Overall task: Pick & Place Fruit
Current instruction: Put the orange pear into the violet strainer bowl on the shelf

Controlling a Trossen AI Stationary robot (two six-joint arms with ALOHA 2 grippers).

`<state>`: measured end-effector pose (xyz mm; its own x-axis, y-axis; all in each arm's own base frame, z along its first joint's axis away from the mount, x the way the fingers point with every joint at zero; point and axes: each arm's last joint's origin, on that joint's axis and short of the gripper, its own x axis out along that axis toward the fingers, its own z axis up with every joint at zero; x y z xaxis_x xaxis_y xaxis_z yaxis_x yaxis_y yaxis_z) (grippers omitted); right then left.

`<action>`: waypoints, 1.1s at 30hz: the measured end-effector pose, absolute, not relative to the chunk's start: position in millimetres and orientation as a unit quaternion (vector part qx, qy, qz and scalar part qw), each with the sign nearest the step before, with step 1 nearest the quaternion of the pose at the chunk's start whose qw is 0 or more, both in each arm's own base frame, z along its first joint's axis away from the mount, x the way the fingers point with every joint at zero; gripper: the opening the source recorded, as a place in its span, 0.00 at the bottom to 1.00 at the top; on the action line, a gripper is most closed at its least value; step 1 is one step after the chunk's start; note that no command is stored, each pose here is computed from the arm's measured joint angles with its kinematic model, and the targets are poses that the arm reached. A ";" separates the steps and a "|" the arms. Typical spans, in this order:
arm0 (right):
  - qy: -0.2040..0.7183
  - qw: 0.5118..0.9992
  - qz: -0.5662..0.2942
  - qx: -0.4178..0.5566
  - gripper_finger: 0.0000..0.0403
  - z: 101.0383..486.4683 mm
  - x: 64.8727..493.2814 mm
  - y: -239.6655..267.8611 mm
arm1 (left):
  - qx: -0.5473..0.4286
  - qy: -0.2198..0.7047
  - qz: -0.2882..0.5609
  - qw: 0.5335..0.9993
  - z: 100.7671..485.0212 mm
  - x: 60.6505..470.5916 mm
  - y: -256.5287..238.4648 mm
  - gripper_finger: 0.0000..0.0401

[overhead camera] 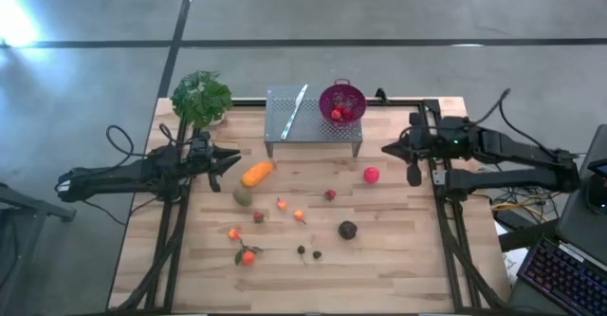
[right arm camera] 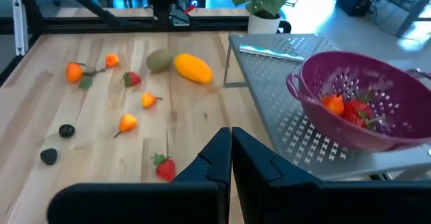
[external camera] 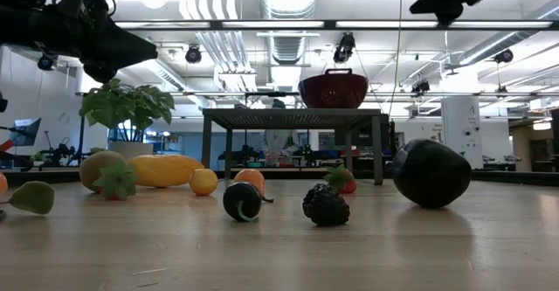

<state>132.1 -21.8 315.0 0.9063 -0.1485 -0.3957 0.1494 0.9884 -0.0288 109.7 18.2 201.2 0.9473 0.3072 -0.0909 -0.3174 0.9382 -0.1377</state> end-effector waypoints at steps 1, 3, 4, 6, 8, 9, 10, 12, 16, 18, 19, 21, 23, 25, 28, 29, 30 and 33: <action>0.202 0.976 -0.077 0.003 0.02 311.9 129.6 -21.4 | -0.075 0.034 0.159 0.984 201.2 109.7 18.2 0.24; 0.200 0.977 -0.079 0.013 0.02 306.7 124.8 -20.6 | -0.075 0.034 0.159 0.984 201.2 109.7 18.2 0.24; 0.199 0.977 -0.079 0.015 0.02 303.9 122.5 -20.2 | -0.075 0.034 0.159 0.984 201.2 109.7 18.2 0.24; 0.198 0.977 -0.078 0.015 0.02 298.2 118.6 -19.5 | -0.075 0.032 0.159 0.984 201.5 109.7 18.2 0.24; 0.197 0.977 -0.078 0.016 0.02 292.5 114.4 -18.7 | -0.075 0.032 0.159 0.984 201.5 109.7 18.2 0.24; 0.195 0.977 -0.078 0.016 0.02 289.9 112.0 -18.4 | -0.075 0.033 0.159 0.984 201.5 109.7 18.2 0.24; 0.193 0.978 -0.078 0.016 0.02 287.6 109.5 -17.9 | -0.075 0.033 0.159 0.984 201.5 109.7 18.2 0.24; 0.186 0.979 -0.078 0.016 0.02 283.8 104.5 -17.1 | -0.077 0.032 0.159 0.984 201.5 109.7 18.2 0.24; 0.174 0.981 -0.080 0.024 0.02 276.4 94.7 -15.5 | -0.080 0.032 0.159 0.984 201.5 109.7 18.2 0.24; 0.164 0.983 -0.080 0.026 0.02 273.4 89.8 -14.7 | -0.080 0.032 0.159 0.984 201.5 109.8 18.2 0.24; 0.160 0.983 -0.081 0.026 0.02 271.7 87.7 -14.4 | -0.080 0.032 0.159 0.984 201.5 109.7 18.2 0.24; 0.152 0.985 -0.082 0.026 0.02 270.3 83.9 -13.8 | -0.081 0.032 0.159 0.984 201.4 109.8 18.2 0.24; 0.142 0.986 -0.082 0.025 0.02 271.1 80.7 -13.3 | -0.081 0.032 0.159 0.983 201.4 109.8 18.2 0.24; 0.135 0.987 -0.082 0.025 0.02 272.0 78.1 -12.9 | -0.084 0.030 0.160 0.983 201.7 109.8 18.2 0.24; 0.127 0.988 -0.082 0.023 0.02 273.5 75.7 -12.5 | -0.119 0.009 0.165 0.979 204.8 109.8 18.7 0.24; 0.126 0.988 -0.082 0.022 0.02 273.6 75.5 -12.4 | -0.132 0.007 0.162 0.978 206.3 109.7 18.5 0.25; 0.126 0.988 -0.082 0.022 0.02 273.6 75.3 -12.4 | -0.143 0.004 0.154 0.978 208.4 110.0 17.9 0.27; 0.126 0.988 -0.082 0.022 0.02 273.6 75.3 -12.4 | -0.157 0.004 0.132 0.979 216.8 111.2 16.4 0.34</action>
<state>75.3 -12.4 273.6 0.9547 -0.1569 -0.2528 0.1679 0.9855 0.0227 111.2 16.4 216.8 0.9649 0.2580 -0.0498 -0.2607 0.9158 -0.3054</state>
